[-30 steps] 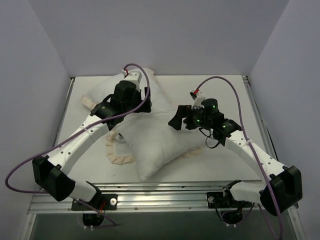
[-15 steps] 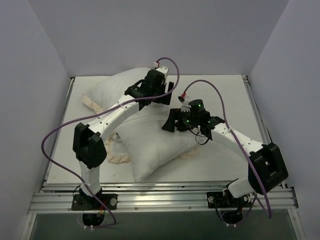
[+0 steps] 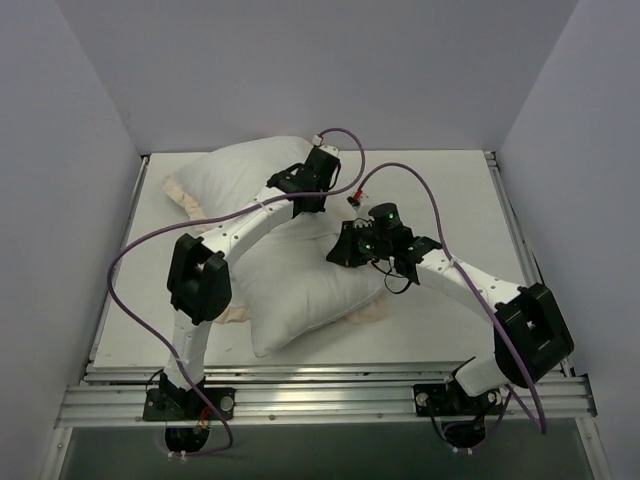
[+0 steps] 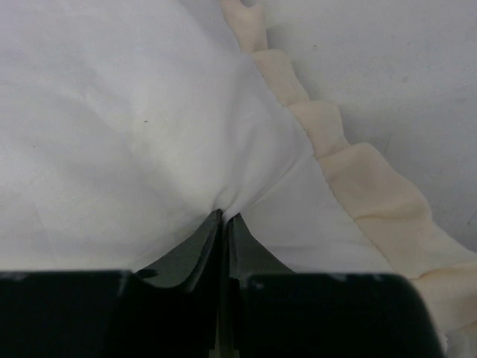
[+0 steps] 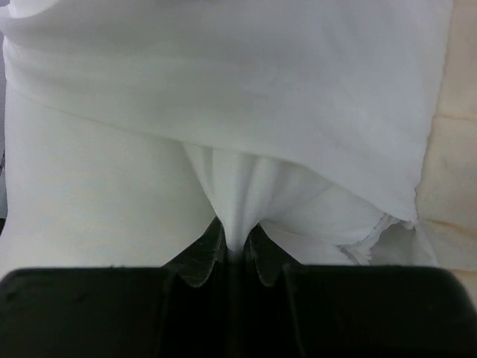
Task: Remove the pillowcase from the pillow
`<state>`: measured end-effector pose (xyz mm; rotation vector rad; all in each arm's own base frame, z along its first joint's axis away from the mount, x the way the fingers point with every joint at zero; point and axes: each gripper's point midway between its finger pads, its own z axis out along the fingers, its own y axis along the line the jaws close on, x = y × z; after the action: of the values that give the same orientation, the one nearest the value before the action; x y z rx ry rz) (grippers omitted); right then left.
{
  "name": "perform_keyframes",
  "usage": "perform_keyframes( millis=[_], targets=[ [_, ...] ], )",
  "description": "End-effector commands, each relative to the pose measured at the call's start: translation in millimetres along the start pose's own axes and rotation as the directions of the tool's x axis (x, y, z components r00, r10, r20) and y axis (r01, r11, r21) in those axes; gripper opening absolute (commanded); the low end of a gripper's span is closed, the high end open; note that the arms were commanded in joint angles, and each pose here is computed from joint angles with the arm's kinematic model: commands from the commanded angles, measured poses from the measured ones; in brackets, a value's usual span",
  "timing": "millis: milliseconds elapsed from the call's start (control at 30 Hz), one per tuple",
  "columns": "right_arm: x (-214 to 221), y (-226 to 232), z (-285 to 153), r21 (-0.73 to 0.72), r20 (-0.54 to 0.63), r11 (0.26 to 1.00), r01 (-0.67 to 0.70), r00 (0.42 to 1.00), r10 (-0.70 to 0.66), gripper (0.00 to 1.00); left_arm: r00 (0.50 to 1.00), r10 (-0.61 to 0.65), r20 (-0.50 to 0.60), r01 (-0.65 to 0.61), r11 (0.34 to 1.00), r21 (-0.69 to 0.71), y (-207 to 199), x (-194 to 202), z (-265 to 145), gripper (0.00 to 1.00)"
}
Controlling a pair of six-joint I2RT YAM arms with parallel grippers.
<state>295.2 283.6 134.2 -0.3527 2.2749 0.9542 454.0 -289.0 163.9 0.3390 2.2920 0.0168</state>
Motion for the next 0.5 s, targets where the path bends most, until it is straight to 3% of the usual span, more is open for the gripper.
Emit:
perform_keyframes(
  millis=[0,67,133,267,467],
  targets=[
    [7,-5,-12,0.053,-0.017,0.997,0.049,0.999,-0.048,0.0,1.0,-0.006,-0.005,0.005,0.995,-0.095,29,-6,3,0.13],
    [7,-5,-18,0.087,-0.027,0.993,0.073,0.997,-0.071,0.0,0.998,-0.035,0.054,0.042,0.99,-0.133,51,-25,-1,0.03],
    [8,0,-31,0.114,-0.037,0.989,0.095,0.995,-0.092,0.0,0.99,-0.065,0.122,0.087,0.979,-0.185,75,-48,-13,0.02],
    [-11,30,-74,0.074,0.048,0.989,0.129,0.99,-0.133,0.0,0.964,-0.125,0.235,0.188,0.945,-0.268,132,-91,-30,0.02],
    [-39,72,-152,0.037,0.167,0.978,0.206,0.963,-0.209,0.0,0.933,-0.165,0.32,0.283,0.885,-0.369,198,-124,-45,0.02]
  ],
)
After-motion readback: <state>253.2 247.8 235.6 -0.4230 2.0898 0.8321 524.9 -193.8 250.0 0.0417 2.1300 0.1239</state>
